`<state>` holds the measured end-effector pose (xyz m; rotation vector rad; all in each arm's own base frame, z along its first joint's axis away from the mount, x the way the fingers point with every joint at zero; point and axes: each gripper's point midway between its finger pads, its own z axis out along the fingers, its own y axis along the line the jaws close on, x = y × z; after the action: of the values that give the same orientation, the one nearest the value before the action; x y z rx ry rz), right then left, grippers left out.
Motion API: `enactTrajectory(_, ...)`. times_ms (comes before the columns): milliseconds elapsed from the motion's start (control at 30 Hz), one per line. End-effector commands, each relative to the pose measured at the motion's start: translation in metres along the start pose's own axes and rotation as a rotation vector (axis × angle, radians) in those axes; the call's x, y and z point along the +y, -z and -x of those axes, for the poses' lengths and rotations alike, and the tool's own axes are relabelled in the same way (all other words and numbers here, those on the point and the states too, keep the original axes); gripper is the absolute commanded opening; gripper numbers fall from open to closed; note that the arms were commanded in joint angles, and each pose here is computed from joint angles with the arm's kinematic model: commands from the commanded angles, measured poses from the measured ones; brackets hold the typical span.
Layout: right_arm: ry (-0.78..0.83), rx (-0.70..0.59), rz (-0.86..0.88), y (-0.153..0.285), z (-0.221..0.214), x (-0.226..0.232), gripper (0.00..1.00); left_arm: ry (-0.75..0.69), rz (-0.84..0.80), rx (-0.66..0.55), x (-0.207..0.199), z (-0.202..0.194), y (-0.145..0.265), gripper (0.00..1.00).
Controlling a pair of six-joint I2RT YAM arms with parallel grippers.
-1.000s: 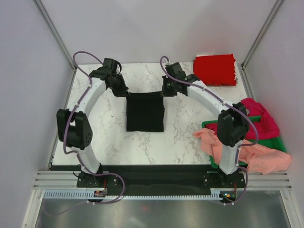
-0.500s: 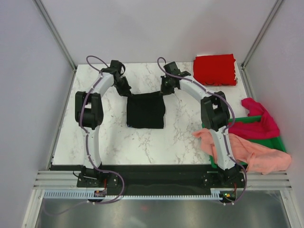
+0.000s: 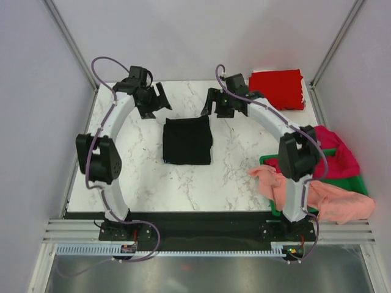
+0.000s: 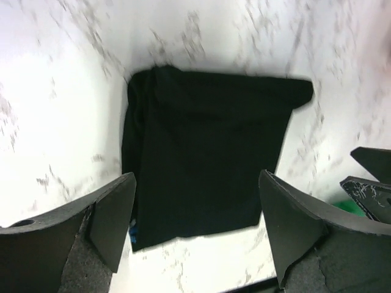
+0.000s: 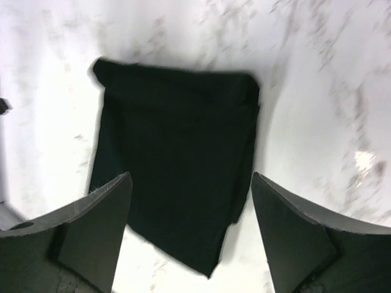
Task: Fold and stack the t-shirts
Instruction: Fold the tshirt
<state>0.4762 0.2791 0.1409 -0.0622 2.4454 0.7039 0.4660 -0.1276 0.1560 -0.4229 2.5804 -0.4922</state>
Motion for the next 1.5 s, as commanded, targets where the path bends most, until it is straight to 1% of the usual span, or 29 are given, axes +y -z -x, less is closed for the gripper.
enactTrajectory(0, -0.042, -0.061, 0.211, 0.053, -0.011, 0.057, 0.86, -0.070, -0.042, 0.001, -0.030, -0.044, 0.041, 0.88)
enactTrajectory(33, -0.068, -0.025, 0.224, 0.056, -0.035, 0.054, 0.84, -0.076, -0.078, -0.016, -0.040, -0.050, 0.050, 0.87)
enactTrajectory(67, -0.072, -0.028, 0.284, 0.057, -0.041, 0.066, 0.83, -0.072, -0.088, 0.035, -0.038, -0.073, 0.041, 0.86)
enactTrajectory(133, -0.144, 0.015, 0.355, 0.051, -0.070, 0.073, 0.79, -0.073, -0.152, 0.033, -0.058, -0.091, 0.037, 0.85)
enactTrajectory(167, -0.172, 0.052, 0.400, 0.050, -0.083, 0.078, 0.77, -0.061, -0.159, 0.077, -0.054, -0.110, 0.031, 0.84)
enactTrajectory(200, -0.216, 0.077, 0.413, 0.047, -0.093, 0.079, 0.76, -0.039, -0.166, 0.099, -0.055, -0.121, 0.027, 0.83)
enactTrajectory(233, -0.246, 0.120, 0.401, 0.037, -0.115, 0.069, 0.75, -0.030, -0.171, 0.111, -0.053, -0.128, 0.022, 0.83)
enactTrajectory(267, -0.250, 0.112, 0.421, 0.032, -0.118, 0.069, 0.75, -0.018, -0.166, 0.142, -0.044, -0.142, 0.011, 0.81)
enactTrajectory(333, -0.292, 0.174, 0.395, 0.015, -0.150, 0.055, 0.73, -0.005, -0.135, 0.166, -0.031, -0.157, -0.002, 0.80)
enactTrajectory(367, -0.299, 0.193, 0.376, 0.008, -0.162, 0.049, 0.73, 0.001, -0.093, 0.181, -0.013, -0.169, -0.013, 0.80)
enactTrajectory(467, -0.303, 0.264, 0.244, -0.017, -0.210, 0.017, 0.70, -0.017, 0.022, 0.209, 0.027, -0.191, -0.035, 0.79)
enactTrajectory(533, -0.299, 0.299, 0.165, -0.025, -0.239, 0.002, 0.69, -0.041, 0.085, 0.226, 0.049, -0.198, -0.046, 0.78)
enactTrajectory(633, -0.293, 0.318, 0.124, -0.022, -0.262, 0.004, 0.68, -0.079, 0.169, 0.230, 0.077, -0.201, -0.054, 0.78)
enactTrajectory(700, -0.280, 0.325, 0.095, -0.019, -0.274, 0.011, 0.68, -0.083, 0.184, 0.228, 0.086, -0.196, -0.051, 0.77)
enactTrajectory(800, -0.246, 0.323, 0.055, -0.007, -0.286, 0.025, 0.68, -0.137, 0.221, 0.161, 0.089, -0.177, -0.034, 0.77)
enactTrajectory(833, -0.230, 0.316, 0.059, 0.001, -0.283, 0.035, 0.68, -0.153, 0.261, 0.156, 0.094, -0.174, -0.025, 0.77)
enactTrajectory(867, -0.210, 0.305, 0.046, 0.006, -0.283, 0.040, 0.69, -0.174, 0.275, 0.094, 0.090, -0.156, -0.014, 0.78)
enactTrajectory(900, -0.175, 0.307, 0.061, 0.012, -0.286, 0.053, 0.69, -0.207, 0.290, 0.071, 0.090, -0.147, -0.006, 0.78)
enactTrajectory(933, -0.151, 0.273, 0.097, 0.021, -0.271, 0.070, 0.72, -0.223, 0.315, 0.052, 0.091, -0.140, 0.002, 0.79)
enactTrajectory(967, -0.135, 0.275, 0.074, 0.028, -0.269, 0.070, 0.73, -0.246, 0.363, 0.000, 0.091, -0.121, 0.021, 0.80)
enactTrajectory(1000, -0.123, 0.249, 0.060, 0.032, -0.260, 0.071, 0.75, -0.275, 0.389, -0.022, 0.092, -0.112, 0.032, 0.82)
enactTrajectory(1033, -0.091, 0.194, 0.085, 0.043, -0.240, 0.083, 0.80, -0.289, 0.408, -0.041, 0.091, -0.105, 0.041, 0.83)
enactTrajectory(1067, -0.076, 0.189, 0.062, 0.050, -0.234, 0.080, 0.82, -0.301, 0.430, -0.071, 0.088, -0.092, 0.057, 0.86)
enactTrajectory(1167, -0.059, 0.102, 0.075, 0.071, -0.195, 0.080, 0.86, -0.323, 0.402, -0.128, 0.073, -0.076, 0.086, 0.90)
enactTrajectory(1233, -0.096, 0.046, 0.068, 0.081, -0.170, 0.063, 0.89, -0.321, 0.367, -0.143, 0.068, -0.078, 0.106, 0.91)
enactTrajectory(1300, -0.122, 0.015, 0.050, 0.082, -0.152, 0.041, 0.90, -0.320, 0.336, -0.139, 0.066, -0.087, 0.117, 0.92)
enactTrajectory(1400, -0.154, 0.009, 0.037, 0.077, -0.139, 0.013, 0.90, -0.319, 0.288, -0.145, 0.068, -0.103, 0.134, 0.92)
enactTrajectory(1433, -0.162, 0.016, 0.030, 0.072, -0.137, 0.007, 0.90, -0.318, 0.260, -0.180, 0.067, -0.105, 0.148, 0.91)
enactTrajectory(1467, -0.174, 0.012, 0.023, 0.069, -0.131, -0.003, 0.90, -0.319, 0.258, -0.162, 0.073, -0.116, 0.146, 0.91)
